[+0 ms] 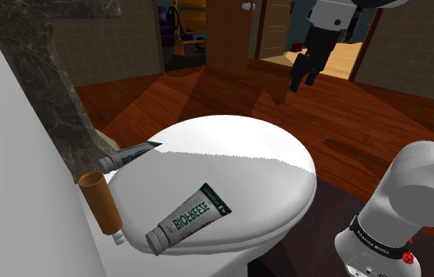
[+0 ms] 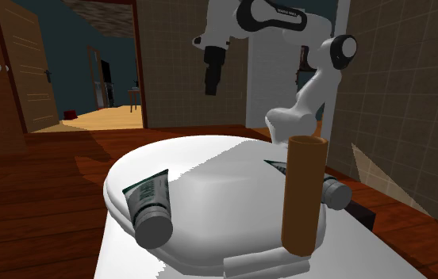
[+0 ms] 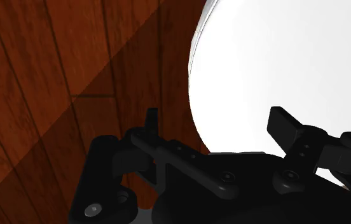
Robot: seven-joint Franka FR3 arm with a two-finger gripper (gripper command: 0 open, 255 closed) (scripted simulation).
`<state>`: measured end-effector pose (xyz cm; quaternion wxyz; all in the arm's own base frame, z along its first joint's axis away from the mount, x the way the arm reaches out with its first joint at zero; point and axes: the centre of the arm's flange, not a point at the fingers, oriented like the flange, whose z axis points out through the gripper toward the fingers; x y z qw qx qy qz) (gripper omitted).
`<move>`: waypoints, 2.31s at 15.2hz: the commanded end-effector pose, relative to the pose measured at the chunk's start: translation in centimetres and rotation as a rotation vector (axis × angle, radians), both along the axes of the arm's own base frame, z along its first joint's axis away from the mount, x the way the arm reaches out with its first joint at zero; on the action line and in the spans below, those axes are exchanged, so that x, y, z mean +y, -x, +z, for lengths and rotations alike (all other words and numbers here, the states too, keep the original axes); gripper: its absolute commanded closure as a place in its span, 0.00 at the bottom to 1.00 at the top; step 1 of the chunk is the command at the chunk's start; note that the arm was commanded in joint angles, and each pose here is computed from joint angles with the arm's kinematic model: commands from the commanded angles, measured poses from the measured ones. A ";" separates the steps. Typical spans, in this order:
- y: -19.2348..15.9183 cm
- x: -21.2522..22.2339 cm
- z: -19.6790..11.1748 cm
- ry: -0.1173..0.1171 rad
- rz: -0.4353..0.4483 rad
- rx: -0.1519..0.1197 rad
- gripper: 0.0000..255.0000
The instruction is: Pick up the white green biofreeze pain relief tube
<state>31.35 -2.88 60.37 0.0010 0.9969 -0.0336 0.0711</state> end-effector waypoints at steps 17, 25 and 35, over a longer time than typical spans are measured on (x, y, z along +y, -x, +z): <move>-3.4 20.7 -2.8 -0.031 -0.525 0.156 0.00; -8.8 29.7 -4.4 -0.047 -0.788 0.234 0.00; -18.4 38.6 -6.9 -0.066 -1.116 0.331 0.00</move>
